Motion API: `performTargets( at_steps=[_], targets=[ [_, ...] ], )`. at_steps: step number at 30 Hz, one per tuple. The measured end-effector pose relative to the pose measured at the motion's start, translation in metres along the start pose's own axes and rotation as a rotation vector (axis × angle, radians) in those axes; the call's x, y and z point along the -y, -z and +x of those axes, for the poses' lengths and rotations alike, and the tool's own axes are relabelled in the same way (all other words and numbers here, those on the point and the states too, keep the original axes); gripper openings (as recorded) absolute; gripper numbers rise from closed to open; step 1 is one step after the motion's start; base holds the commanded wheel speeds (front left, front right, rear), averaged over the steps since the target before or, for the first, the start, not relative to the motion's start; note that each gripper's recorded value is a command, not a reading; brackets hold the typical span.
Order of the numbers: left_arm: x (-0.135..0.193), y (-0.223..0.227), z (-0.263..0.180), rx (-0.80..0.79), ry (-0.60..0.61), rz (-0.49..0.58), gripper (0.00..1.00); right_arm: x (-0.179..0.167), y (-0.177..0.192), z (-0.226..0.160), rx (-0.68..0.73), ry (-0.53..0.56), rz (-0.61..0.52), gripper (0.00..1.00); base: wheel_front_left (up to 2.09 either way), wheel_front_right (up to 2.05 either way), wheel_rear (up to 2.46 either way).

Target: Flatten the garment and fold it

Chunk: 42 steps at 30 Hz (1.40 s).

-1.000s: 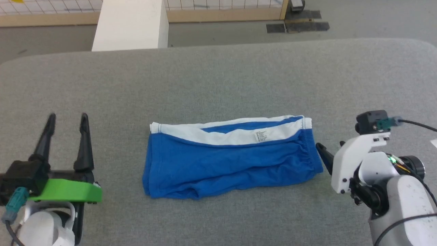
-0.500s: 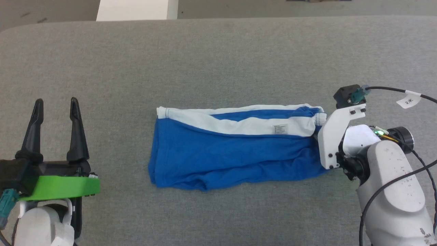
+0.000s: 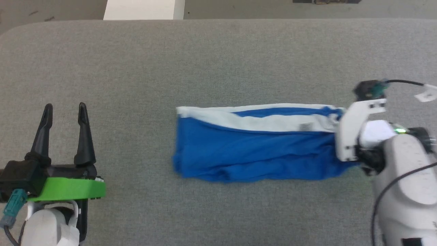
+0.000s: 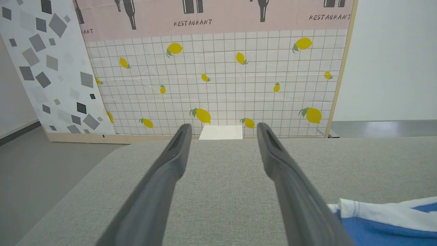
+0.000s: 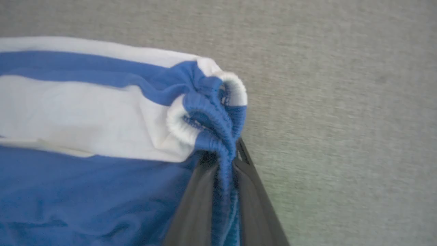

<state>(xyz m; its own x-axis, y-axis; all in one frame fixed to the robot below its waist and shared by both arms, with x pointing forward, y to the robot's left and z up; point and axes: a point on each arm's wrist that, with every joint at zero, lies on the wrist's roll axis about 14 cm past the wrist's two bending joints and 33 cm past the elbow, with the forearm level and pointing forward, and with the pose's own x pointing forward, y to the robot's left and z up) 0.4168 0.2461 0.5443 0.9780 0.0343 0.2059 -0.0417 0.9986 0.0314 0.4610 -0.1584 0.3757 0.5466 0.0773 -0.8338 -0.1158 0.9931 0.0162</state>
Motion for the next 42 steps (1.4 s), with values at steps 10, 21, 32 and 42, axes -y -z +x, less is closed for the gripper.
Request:
performTargets(
  at_steps=[10,21,32,42],
  targets=[
    [-0.001,-0.002,-0.007,-0.003,-0.002,-0.004,1.00,0.113,-0.001,-0.049,-0.030,0.324,-0.003,0.00,0.00,0.00,0.00],
    [0.001,-0.012,-0.021,0.013,-0.018,-0.029,1.00,0.042,-0.014,-0.099,-0.038,0.127,-0.110,0.00,0.00,0.00,0.00],
    [0.010,-0.008,-0.025,0.003,-0.010,-0.055,1.00,-0.052,-0.021,-0.093,0.019,-0.121,-0.180,0.00,0.00,0.00,0.00],
    [-0.001,0.004,-0.037,-0.045,-0.051,-0.067,1.00,-0.115,-0.032,-0.049,0.015,-0.249,-0.298,0.00,0.00,0.00,0.00]
  ],
)
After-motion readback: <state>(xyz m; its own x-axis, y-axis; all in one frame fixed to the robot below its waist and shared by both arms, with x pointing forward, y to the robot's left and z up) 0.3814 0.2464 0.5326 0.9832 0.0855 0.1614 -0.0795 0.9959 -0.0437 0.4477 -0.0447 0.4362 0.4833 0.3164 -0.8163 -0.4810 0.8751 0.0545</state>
